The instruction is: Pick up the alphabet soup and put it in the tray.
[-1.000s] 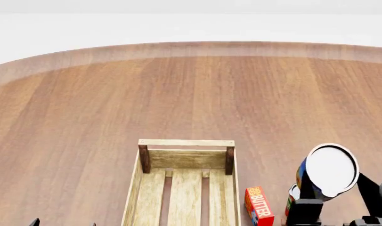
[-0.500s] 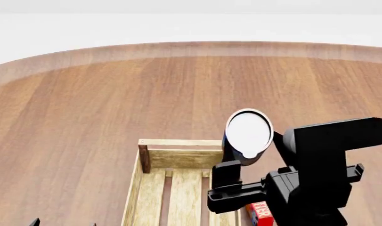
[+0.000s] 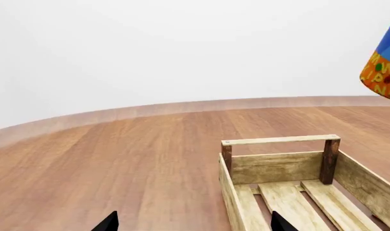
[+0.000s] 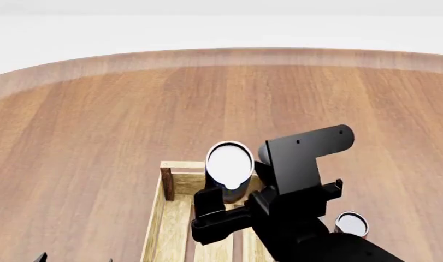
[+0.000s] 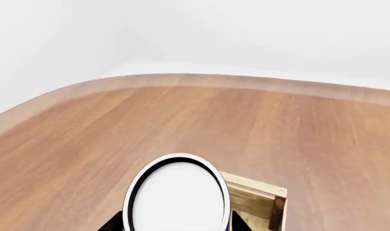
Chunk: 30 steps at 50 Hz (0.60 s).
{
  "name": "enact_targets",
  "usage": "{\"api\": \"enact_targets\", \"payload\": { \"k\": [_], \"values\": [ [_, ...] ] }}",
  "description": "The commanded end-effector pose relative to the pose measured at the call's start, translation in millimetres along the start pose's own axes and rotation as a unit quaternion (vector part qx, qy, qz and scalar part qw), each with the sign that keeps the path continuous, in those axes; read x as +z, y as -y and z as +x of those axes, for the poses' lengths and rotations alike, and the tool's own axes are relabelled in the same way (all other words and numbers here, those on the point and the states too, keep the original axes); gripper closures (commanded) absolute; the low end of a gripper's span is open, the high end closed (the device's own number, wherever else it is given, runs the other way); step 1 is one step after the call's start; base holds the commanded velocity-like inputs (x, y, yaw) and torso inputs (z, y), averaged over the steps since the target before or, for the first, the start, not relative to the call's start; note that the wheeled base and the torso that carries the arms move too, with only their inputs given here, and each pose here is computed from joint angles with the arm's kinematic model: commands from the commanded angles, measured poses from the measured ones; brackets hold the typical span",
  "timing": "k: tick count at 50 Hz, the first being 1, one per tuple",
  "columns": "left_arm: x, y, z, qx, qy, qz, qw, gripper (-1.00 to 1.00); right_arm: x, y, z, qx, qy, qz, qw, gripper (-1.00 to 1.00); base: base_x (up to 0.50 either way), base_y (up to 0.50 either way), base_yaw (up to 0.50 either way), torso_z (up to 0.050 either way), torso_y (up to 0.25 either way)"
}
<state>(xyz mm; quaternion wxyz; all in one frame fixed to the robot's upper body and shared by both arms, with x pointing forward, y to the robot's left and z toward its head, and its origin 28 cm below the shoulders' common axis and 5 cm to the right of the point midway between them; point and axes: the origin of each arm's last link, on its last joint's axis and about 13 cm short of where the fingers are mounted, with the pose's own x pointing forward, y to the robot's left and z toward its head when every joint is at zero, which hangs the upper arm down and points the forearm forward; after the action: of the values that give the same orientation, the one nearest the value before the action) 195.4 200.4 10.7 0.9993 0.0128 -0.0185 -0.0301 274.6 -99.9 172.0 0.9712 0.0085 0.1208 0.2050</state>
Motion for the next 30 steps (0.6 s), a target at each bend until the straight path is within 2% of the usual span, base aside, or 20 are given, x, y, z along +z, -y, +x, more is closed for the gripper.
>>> {"api": "enact_targets", "payload": {
  "k": [1,18,30],
  "values": [
    [0,0.0,0,-0.001,0.001,0.002,1.000,-1.00,-13,-6.9,20,0.021,-0.019,0.001,1.000,1.00,0.00,0.00,0.00,0.000,0.000],
    [0,0.4,0,-0.003,0.001,0.003,1.000,-1.00,-39,-14.6,33,0.032,-0.037,0.018,0.999,1.00,0.00,0.00,0.00,0.001,0.001],
    [0,0.4,0,-0.003,0.001,0.003,1.000,-1.00,-57,-12.5,41,0.027,-0.049,0.034,0.998,1.00,0.00,0.00,0.00,0.000,0.001]
  ]
}}
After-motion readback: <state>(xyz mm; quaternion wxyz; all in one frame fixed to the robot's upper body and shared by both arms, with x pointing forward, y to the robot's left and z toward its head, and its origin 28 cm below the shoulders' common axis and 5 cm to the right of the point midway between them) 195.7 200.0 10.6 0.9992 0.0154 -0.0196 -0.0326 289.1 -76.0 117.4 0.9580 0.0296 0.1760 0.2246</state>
